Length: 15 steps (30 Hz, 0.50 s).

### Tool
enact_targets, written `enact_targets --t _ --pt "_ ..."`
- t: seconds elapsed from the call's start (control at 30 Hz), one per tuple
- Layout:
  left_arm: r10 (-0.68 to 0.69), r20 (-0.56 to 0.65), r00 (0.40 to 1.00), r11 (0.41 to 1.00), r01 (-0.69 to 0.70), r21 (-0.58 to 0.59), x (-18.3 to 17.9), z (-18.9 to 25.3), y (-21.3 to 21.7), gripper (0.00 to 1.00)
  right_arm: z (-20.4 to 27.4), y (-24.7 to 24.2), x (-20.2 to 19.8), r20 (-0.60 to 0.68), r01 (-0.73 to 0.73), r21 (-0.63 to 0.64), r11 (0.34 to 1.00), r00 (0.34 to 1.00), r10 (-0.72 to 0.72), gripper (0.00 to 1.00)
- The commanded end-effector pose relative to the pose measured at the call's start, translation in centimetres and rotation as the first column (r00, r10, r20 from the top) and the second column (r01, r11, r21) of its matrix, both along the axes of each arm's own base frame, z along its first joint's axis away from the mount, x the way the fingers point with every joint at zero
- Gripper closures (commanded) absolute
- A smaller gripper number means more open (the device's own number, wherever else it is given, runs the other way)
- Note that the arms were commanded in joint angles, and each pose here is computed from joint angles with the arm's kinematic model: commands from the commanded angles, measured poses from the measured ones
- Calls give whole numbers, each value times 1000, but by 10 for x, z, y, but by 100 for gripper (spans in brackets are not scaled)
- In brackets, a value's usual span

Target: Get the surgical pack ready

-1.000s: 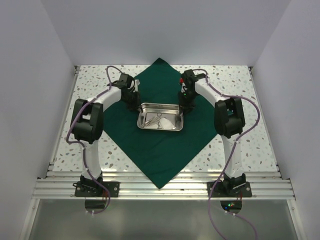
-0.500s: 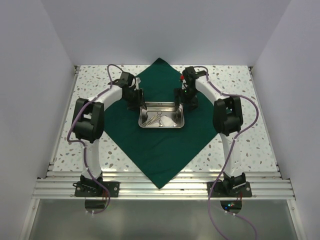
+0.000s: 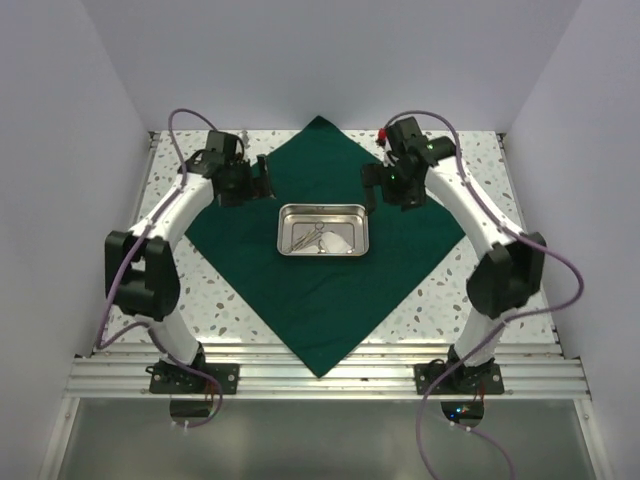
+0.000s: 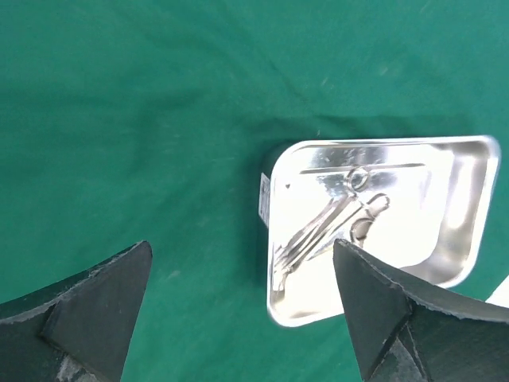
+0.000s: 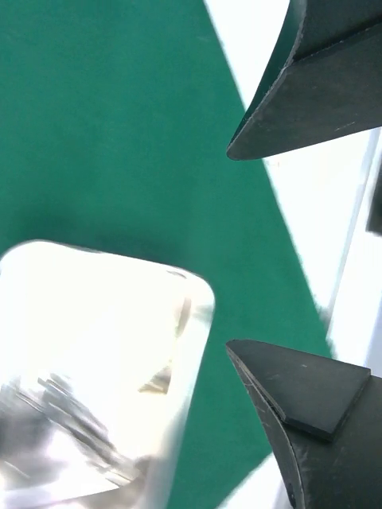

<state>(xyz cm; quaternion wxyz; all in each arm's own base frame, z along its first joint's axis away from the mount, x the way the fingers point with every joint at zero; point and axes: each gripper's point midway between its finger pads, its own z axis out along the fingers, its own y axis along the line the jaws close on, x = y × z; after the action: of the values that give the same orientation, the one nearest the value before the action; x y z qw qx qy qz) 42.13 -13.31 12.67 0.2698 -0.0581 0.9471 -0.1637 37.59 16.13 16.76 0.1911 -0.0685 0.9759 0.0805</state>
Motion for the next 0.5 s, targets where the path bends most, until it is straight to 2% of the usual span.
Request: enact_targets --t 0.0,0.03,0.1,0.13,0.17,0.23,0.3,0.33,0.37,0.47 --pt "64 133 989 998 -67 20 -6 40 18 0 9 21 -75 -38 -187 -9 982 982 186 1" --pt "82 184 979 996 -85 6 -9 58 21 0 8 42 -103 -46 -290 -10 957 956 289 1" --pt "122 204 971 993 -118 -30 -19 67 23 0 10 61 -144 -36 -400 10 916 916 400 3" --pt "142 221 965 990 -137 -40 -28 71 27 0 -9 74 -184 -91 -494 6 869 865 493 5" --pt "163 218 962 986 -154 -58 -32 72 28 0 -8 84 -201 -59 -531 29 847 845 532 11" --pt "178 198 964 984 -169 -60 -44 69 33 0 -32 96 -254 -125 -621 56 782 773 622 21" --pt "184 176 967 983 -177 -57 -51 66 34 0 -44 102 -282 -134 -673 52 737 727 673 26" --pt "191 163 968 982 -186 -45 -56 65 37 0 -47 109 -305 -144 -718 57 694 682 717 30" --pt "197 162 967 980 -192 -42 -59 66 38 0 -51 118 -312 -132 -731 65 679 668 732 38" --pt "212 159 964 977 -209 -36 -65 66 42 0 -67 137 -340 -133 -775 71 628 617 776 42"
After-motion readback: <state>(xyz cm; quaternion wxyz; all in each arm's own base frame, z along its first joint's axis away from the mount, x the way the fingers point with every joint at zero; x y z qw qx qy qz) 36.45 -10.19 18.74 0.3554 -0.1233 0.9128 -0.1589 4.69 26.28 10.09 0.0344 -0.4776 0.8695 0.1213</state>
